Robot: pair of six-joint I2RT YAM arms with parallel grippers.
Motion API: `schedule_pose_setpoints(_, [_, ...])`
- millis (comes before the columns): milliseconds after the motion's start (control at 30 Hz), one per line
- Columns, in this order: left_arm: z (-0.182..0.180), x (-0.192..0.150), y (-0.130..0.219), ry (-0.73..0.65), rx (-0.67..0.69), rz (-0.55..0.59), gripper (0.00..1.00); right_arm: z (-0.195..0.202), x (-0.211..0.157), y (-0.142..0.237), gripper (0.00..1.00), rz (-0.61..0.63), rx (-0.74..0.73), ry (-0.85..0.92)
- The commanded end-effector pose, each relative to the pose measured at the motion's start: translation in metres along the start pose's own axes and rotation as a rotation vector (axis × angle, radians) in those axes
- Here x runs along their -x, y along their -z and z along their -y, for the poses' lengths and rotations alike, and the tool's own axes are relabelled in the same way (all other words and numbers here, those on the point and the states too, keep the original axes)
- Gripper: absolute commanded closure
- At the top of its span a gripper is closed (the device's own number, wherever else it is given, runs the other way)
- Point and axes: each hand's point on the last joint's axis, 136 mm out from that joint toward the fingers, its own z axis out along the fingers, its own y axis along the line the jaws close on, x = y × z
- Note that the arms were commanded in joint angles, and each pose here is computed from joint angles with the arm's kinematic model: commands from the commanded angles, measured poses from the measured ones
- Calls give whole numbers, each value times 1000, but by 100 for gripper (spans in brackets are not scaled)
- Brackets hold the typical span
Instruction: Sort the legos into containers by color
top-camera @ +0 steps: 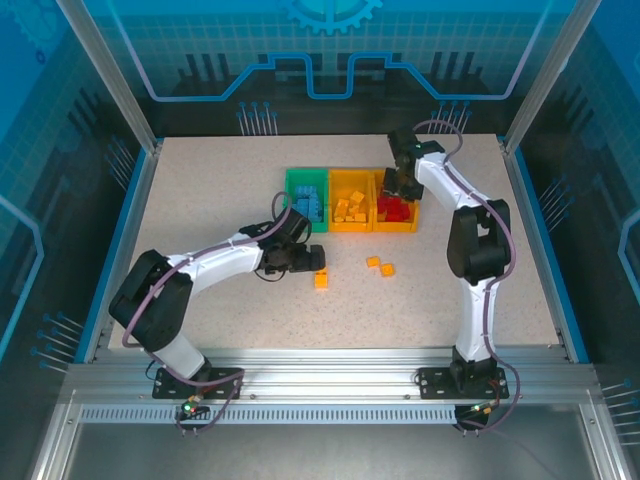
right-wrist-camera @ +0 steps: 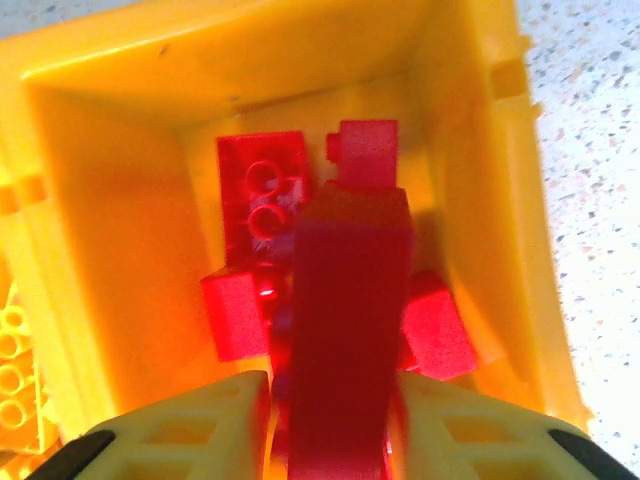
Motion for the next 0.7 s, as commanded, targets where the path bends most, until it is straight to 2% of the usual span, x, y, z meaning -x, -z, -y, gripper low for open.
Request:
schedule_pose_setpoints(0, [9, -3, -4, -18, -11, -40, 1, -1, -2, 8, 47, -31, 13, 2])
schedule_pose_setpoints(167, [18, -3, -8, -23, -18, -52, 1, -7, -12, 31, 33, 13, 68, -4])
schedule_pose_setpoints(367, [30, -3, -12, -35, -36, -69, 5, -8, -39, 60, 29, 49, 113, 7])
schedule_pose_setpoints(667, [42, -17, -28, -98, -3, -142, 16, 34, -84, 69, 27, 46, 40, -24])
